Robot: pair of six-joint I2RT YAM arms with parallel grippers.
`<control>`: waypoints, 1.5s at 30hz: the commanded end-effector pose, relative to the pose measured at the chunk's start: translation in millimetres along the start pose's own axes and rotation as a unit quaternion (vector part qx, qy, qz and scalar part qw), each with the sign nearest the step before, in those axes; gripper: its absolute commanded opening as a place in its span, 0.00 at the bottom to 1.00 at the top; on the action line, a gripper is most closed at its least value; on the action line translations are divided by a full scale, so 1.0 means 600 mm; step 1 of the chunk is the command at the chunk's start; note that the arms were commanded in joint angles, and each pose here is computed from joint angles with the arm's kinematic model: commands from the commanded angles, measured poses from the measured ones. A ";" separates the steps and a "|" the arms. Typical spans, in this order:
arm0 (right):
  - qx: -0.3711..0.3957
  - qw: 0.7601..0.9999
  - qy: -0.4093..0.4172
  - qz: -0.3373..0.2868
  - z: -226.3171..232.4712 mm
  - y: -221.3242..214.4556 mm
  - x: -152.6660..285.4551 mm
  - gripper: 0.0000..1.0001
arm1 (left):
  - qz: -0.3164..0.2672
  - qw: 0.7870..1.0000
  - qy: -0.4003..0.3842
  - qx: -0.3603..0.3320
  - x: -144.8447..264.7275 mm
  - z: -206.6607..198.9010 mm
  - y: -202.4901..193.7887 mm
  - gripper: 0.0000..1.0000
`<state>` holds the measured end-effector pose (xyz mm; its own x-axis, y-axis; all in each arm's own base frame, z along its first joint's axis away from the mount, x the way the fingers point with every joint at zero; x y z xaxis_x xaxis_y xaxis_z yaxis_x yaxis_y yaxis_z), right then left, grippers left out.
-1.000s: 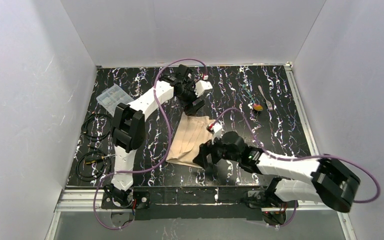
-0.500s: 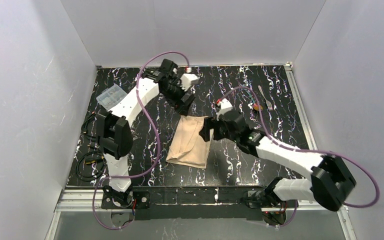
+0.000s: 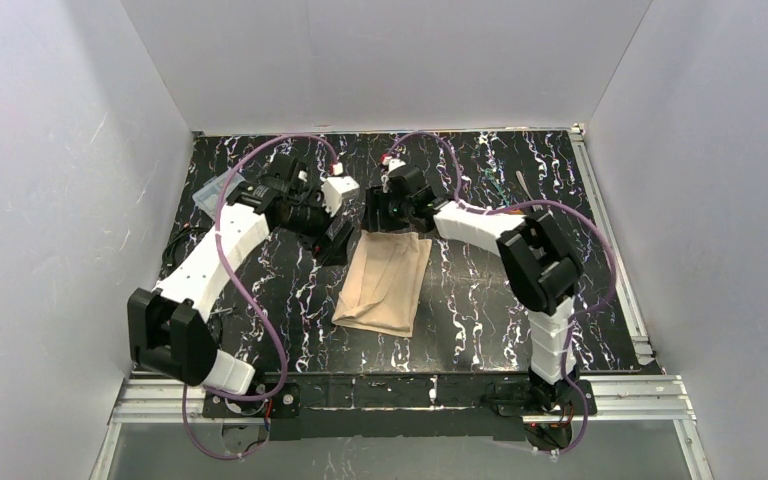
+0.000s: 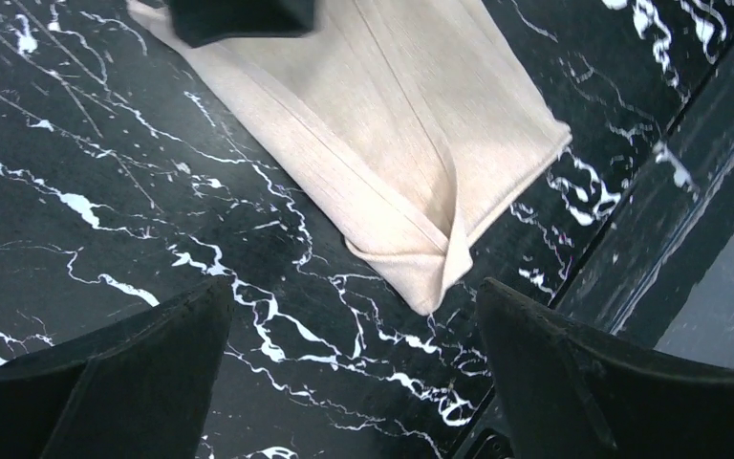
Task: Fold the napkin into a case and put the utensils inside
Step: Rotate the 2/3-rectangle-folded napkin at the center of the board.
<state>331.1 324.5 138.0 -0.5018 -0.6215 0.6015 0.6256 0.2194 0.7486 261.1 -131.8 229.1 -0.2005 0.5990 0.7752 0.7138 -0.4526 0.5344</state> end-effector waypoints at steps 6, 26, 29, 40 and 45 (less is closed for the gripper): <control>-0.015 0.999 0.035 0.019 0.018 0.018 -0.038 0.64 | 0.060 0.995 -0.047 -0.067 -0.035 -0.028 -0.075 0.96; 0.009 0.999 0.026 0.021 0.022 0.031 -0.070 0.52 | -0.025 0.968 0.051 -0.244 -0.011 -0.018 -0.107 0.98; 0.008 0.999 0.024 0.030 0.020 0.023 -0.073 0.49 | -0.026 0.969 0.019 -0.247 -0.026 -0.032 -0.114 0.98; 0.004 0.999 0.031 0.029 0.023 0.025 -0.072 0.08 | -0.011 0.936 -0.040 -0.350 -0.094 -0.050 -0.157 0.85; 0.005 0.999 0.031 0.027 0.024 0.024 -0.063 0.01 | -0.005 0.923 -0.052 -0.382 -0.124 -0.068 -0.162 0.78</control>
<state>349.9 357.2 112.6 -0.4124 -0.6252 0.6626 0.6700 0.2846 0.6856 182.8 -144.6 140.0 -0.1464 0.6225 0.7689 0.1000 -0.7639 0.6375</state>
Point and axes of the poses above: each gripper's point midway between its finger pads, its own x axis back along the fingers, its own z axis along the line the jaws close on, y = z × x, the point moved 8 cm from there along x, back along the fingers, and after that the axes turned 12 degrees about x, right-handed, at the moved point
